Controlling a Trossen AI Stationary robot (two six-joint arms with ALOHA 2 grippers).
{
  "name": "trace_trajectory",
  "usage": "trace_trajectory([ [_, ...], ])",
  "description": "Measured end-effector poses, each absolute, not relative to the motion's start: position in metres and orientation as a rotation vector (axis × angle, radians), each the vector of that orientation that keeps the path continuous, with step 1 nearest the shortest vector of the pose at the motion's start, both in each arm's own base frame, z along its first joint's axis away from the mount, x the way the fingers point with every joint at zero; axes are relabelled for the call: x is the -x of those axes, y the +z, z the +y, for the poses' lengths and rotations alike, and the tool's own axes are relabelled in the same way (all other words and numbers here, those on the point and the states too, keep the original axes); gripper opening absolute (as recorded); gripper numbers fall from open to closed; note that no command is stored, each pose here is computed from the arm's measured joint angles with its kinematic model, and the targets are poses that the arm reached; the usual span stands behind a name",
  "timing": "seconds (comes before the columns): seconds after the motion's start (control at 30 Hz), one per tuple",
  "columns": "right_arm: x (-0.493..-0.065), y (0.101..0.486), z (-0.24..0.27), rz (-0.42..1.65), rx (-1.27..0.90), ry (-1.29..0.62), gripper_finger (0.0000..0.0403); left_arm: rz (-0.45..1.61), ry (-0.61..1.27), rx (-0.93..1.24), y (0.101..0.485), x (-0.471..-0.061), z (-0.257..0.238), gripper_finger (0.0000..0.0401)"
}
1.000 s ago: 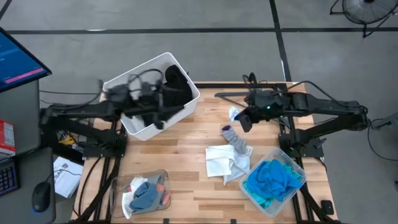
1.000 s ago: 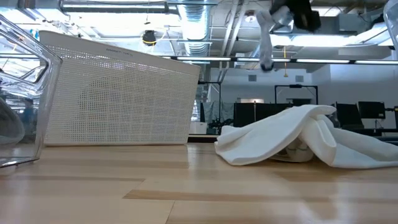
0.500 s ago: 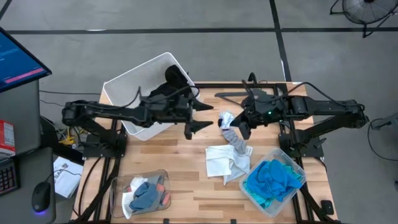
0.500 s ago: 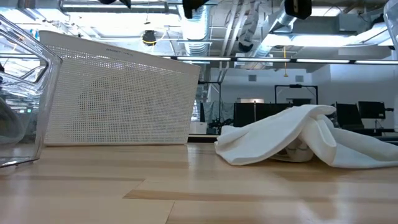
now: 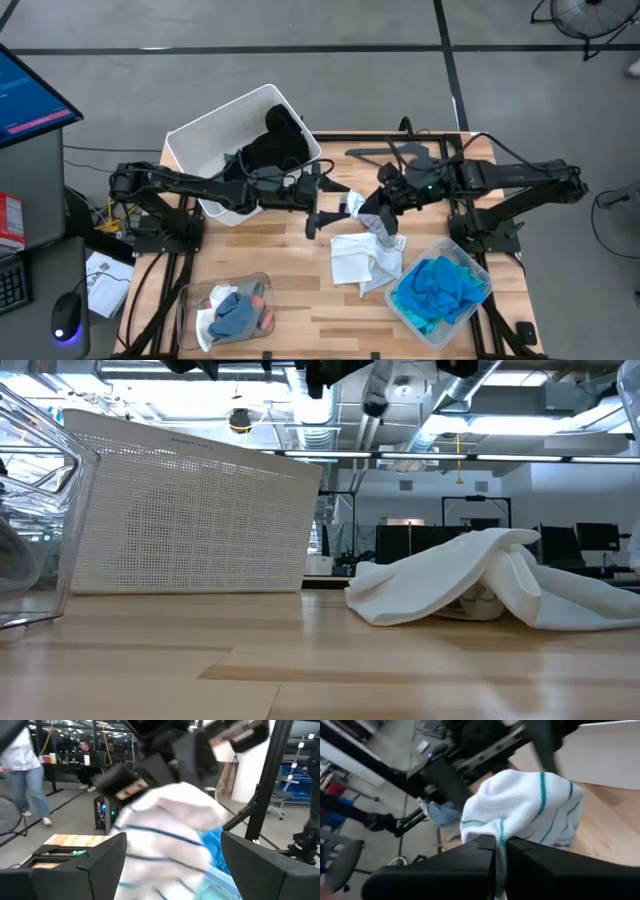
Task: Pick & Place Cloths
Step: Put the striped white sock into the left transparent bin
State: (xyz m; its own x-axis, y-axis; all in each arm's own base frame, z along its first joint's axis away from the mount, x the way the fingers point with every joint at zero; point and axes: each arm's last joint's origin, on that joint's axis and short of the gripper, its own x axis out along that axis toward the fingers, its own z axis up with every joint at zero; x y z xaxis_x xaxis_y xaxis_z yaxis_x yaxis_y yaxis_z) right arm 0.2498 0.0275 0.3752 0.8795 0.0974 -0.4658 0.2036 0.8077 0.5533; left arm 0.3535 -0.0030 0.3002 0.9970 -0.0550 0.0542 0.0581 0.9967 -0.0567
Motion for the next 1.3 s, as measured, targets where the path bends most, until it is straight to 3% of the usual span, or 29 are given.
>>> trace_trajectory([
  [0.3, -0.253, 0.381, 0.032, 0.44, -0.637, -0.008, 0.0001, -0.053, -0.117, 0.15, 0.3, -0.354, -0.006, 0.03],
  [0.47, -0.254, 0.384, 0.033, 0.419, -0.626, 0.03, 0.0001, -0.044, -0.139, 0.214, 0.298, -0.355, -0.007, 0.0267],
  [0.67, -0.254, 0.385, 0.033, 0.408, -0.625, 0.05, 0.0001, -0.062, -0.142, 0.225, 0.302, -0.356, -0.007, 0.0181],
  [0.9, -0.254, 0.385, 0.033, 0.409, -0.624, 0.051, 0.0003, -0.081, -0.161, 0.239, 0.309, -0.359, -0.011, 0.0019],
  [1.1, -0.25, 0.389, 0.033, 0.397, -0.624, 0.064, 0.0042, -0.08, -0.208, 0.264, 0.321, -0.348, -0.025, 0.0001],
  [1.3, -0.232, 0.402, 0.036, 0.349, -0.59, 0.112, 0.0094, 0.032, -0.302, 0.266, 0.347, -0.308, -0.052, 0.0],
])
